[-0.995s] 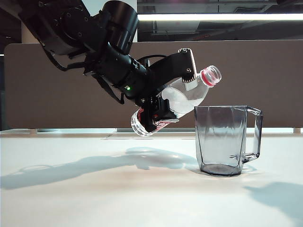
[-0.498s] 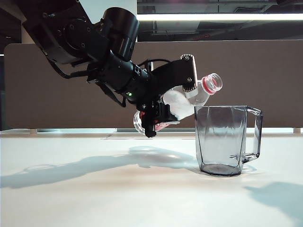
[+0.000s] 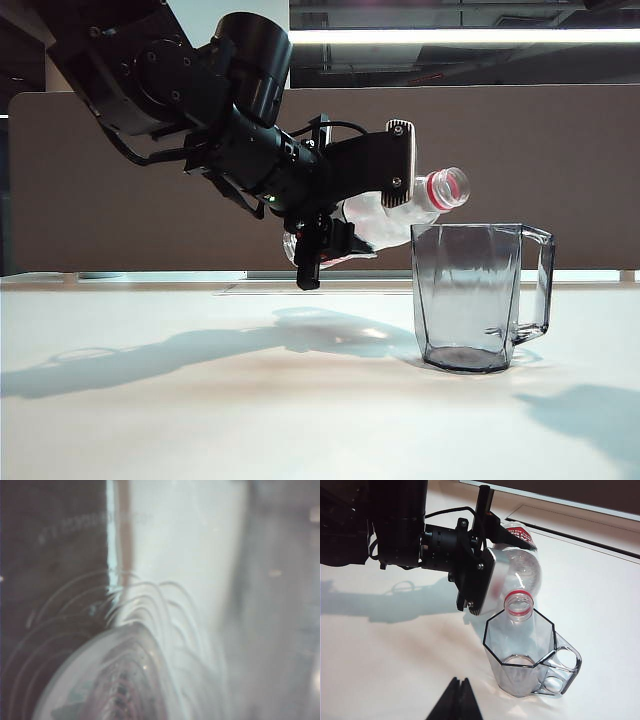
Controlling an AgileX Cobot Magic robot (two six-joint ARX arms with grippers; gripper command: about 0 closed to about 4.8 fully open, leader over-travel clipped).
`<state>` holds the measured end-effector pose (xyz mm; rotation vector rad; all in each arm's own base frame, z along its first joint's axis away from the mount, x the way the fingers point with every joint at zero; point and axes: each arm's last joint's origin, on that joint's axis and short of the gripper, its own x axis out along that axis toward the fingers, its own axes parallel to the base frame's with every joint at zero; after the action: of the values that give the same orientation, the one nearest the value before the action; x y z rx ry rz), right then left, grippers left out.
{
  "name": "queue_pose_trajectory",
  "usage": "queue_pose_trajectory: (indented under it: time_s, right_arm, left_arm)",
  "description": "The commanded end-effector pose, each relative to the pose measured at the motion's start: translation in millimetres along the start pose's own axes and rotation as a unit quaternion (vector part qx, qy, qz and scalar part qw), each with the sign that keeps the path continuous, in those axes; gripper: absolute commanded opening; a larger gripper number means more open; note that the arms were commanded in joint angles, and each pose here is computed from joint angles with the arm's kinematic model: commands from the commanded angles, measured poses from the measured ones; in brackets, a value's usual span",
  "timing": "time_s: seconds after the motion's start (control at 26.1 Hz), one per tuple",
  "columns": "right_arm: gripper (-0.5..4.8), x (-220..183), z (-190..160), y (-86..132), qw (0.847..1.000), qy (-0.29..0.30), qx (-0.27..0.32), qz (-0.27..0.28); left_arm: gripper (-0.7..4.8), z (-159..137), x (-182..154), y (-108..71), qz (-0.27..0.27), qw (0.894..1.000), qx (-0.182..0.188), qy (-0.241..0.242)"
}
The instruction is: Pick up the mineral water bottle with the left hand on the table and pour water into the mug until it's half full.
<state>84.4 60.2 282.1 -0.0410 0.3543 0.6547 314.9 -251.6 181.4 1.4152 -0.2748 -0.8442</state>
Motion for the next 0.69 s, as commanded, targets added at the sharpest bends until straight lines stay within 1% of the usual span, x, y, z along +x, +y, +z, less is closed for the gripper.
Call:
queue_pose_trajectory:
  time_s: [0.04, 0.15, 0.38, 0.5, 0.69]
  right_arm:
    - [-0.08, -1.1, 3.4, 0.2, 1.0, -0.012, -0.001, 0.001]
    - [-0.08, -1.1, 3.4, 0.1, 1.0, -0.012, -0.001, 0.001]
    - [-0.08, -1.1, 3.4, 0.2, 1.0, -0.012, -0.001, 0.001]
    - [-0.08, -1.1, 3.4, 0.2, 1.0, -0.012, -0.001, 0.001]
    - [-0.08, -1.1, 3.4, 0.2, 1.0, -0.012, -0.001, 0.001]
  left_arm:
    - [2.27, 2.4, -2.2, 12.9, 0.04, 0.999, 0.022, -0.008]
    - [2.27, 2.8, -2.4, 14.9, 0.05, 0.998, 0.035, -0.008]
    - [2.27, 3.5, -2.9, 19.2, 0.072, 0.996, 0.042, -0.011]
    - [2.27, 3.5, -2.9, 19.0, 0.072, 0.995, 0.062, -0.009]
    - [2.27, 3.5, -2.9, 19.1, 0.072, 0.995, 0.072, -0.009]
